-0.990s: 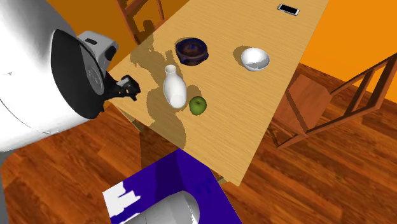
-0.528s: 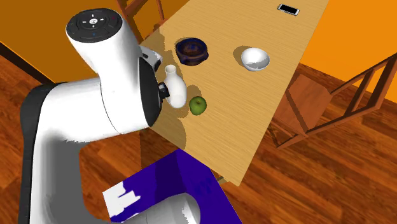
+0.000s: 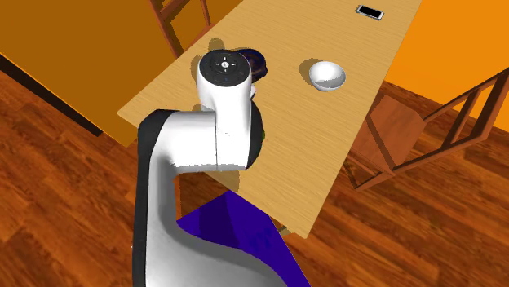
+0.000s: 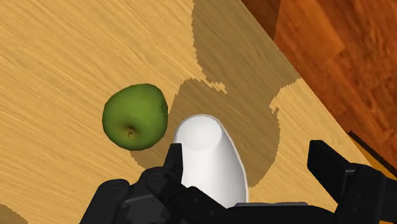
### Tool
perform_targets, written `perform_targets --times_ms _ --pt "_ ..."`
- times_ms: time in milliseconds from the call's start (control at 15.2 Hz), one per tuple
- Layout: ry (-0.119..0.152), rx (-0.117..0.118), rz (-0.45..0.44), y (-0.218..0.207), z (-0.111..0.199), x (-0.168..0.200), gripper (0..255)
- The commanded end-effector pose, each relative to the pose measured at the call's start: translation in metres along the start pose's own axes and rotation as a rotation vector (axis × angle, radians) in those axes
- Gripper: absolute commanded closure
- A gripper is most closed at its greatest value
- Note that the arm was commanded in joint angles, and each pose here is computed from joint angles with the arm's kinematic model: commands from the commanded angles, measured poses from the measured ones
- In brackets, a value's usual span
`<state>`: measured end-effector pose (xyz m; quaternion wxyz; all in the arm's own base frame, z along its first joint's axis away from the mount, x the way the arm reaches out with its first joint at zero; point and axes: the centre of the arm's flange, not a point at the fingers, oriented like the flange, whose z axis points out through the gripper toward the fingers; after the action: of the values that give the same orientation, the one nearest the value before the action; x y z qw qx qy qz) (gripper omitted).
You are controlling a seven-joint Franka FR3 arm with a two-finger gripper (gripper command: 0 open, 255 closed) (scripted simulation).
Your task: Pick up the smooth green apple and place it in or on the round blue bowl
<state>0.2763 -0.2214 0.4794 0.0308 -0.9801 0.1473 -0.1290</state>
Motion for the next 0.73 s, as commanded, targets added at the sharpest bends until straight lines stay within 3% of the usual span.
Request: perform_targets --times_ms 0,660 --pt "0.011 0.01 0.022 0.02 0.018 -0.005 0" --pt "0.058 0.062 0.128 0.125 0.099 -0.026 0"
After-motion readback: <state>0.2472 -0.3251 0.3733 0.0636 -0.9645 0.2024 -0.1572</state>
